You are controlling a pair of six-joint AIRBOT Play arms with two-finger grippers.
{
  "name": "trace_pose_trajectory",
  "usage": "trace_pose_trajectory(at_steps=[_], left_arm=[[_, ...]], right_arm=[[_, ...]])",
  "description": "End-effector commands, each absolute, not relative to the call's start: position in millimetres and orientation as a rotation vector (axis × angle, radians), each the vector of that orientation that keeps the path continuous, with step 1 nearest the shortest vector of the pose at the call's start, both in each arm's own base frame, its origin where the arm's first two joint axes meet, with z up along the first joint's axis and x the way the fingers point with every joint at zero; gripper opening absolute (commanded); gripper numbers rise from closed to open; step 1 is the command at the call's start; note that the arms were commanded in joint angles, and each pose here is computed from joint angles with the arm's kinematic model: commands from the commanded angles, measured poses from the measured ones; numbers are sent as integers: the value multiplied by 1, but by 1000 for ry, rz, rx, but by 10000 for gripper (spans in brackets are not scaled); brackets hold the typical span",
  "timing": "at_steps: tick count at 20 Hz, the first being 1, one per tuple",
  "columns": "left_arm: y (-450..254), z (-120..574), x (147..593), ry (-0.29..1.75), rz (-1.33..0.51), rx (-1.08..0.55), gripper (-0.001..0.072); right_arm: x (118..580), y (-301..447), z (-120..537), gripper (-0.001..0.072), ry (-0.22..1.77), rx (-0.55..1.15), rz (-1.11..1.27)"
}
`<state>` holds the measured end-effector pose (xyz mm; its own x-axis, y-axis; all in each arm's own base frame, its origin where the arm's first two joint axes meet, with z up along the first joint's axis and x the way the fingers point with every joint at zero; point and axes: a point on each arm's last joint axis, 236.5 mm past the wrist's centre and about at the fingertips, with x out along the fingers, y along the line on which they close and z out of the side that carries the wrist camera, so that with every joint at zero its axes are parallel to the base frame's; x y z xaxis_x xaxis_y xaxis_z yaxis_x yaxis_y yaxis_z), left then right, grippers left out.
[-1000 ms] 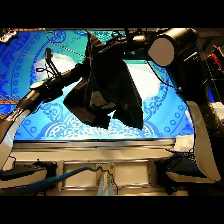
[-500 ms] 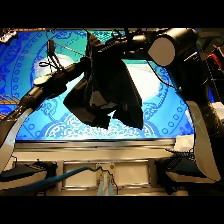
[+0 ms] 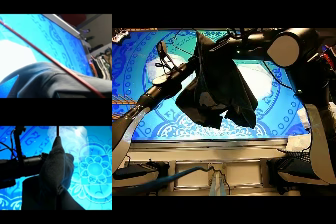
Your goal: Fold the clothes and pants, and hang the long-sleeved shirts on hangers.
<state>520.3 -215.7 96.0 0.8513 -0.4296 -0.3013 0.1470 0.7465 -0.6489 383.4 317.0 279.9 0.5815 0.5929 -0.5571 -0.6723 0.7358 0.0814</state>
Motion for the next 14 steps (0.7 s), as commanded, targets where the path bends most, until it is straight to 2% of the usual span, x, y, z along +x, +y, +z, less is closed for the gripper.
trace_pose_trajectory(at_steps=[1,2,3,4,9,12,14], left_arm=[[-218,95,520,461,-335,-657,344],[-221,97,518,461,-351,-659,271],[-223,100,517,460,-361,-661,160],[-223,102,517,456,-364,-662,98],[-184,110,530,422,-322,-686,82],[-155,117,538,404,-342,-718,17],[-138,120,540,397,-371,-743,16]], right_arm=[[383,315,283,18,584,-156,738],[385,313,282,18,582,-164,729],[388,310,282,18,579,-177,715],[390,307,281,18,577,-190,701],[385,301,271,18,625,-216,693],[382,297,267,17,641,-251,699],[379,296,268,17,642,-251,700]])
